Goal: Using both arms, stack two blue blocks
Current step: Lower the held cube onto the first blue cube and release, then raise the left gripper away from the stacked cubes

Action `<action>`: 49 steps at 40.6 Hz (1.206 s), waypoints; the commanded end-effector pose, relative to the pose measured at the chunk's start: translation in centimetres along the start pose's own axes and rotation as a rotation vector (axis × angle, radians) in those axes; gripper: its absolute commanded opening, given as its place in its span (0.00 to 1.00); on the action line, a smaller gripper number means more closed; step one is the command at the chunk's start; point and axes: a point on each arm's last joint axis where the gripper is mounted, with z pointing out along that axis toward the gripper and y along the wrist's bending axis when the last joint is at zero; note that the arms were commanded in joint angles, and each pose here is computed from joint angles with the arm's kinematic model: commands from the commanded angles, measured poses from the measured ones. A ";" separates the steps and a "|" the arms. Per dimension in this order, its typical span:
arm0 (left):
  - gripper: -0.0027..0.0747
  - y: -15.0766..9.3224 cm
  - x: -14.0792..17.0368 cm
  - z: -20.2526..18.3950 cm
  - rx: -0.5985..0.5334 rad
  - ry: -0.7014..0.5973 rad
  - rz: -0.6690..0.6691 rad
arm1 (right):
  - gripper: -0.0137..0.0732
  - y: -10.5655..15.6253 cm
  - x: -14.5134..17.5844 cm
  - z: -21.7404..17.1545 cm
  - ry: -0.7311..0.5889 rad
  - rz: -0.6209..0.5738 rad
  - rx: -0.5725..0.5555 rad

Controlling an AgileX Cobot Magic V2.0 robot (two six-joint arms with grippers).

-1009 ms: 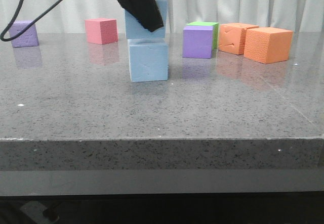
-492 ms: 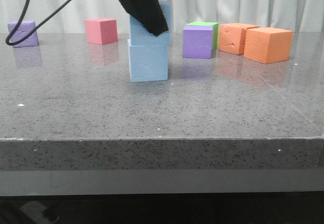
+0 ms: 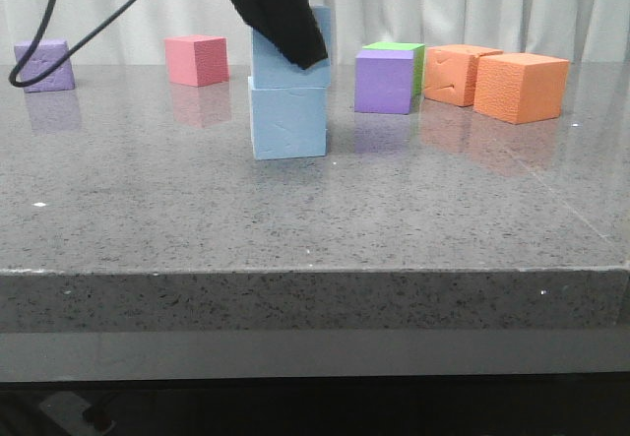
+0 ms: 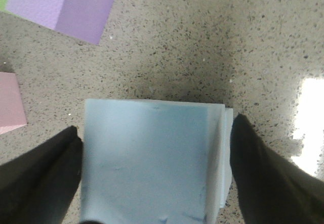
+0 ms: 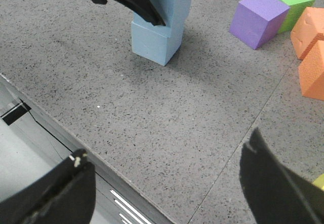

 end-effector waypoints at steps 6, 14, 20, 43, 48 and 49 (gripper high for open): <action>0.78 0.2 -1.1 -9.0 -0.142 -0.162 -0.162 | 0.84 0.0 -1.2 -0.6 -0.093 -0.008 0.006; 0.77 -0.7 -1.0 -14.1 -0.190 -0.247 -0.286 | 0.84 0.0 -1.2 -0.6 -0.093 -0.008 0.006; 0.76 -1.6 -0.6 -18.7 -0.239 -0.345 -0.390 | 0.84 0.0 -1.2 -0.6 -0.093 -0.008 0.006; 0.76 -9.6 5.0 -25.5 -0.146 -0.402 -0.670 | 0.84 0.0 -1.2 -0.6 -0.093 -0.006 0.005; 0.76 -11.6 7.2 -23.2 -0.143 -0.365 -0.714 | 0.84 0.0 -1.1 -0.6 -0.085 -0.007 0.004; 0.76 -11.9 7.7 -22.5 -0.149 -0.352 -0.732 | 0.84 0.0 -1.1 -0.6 -0.084 -0.007 0.005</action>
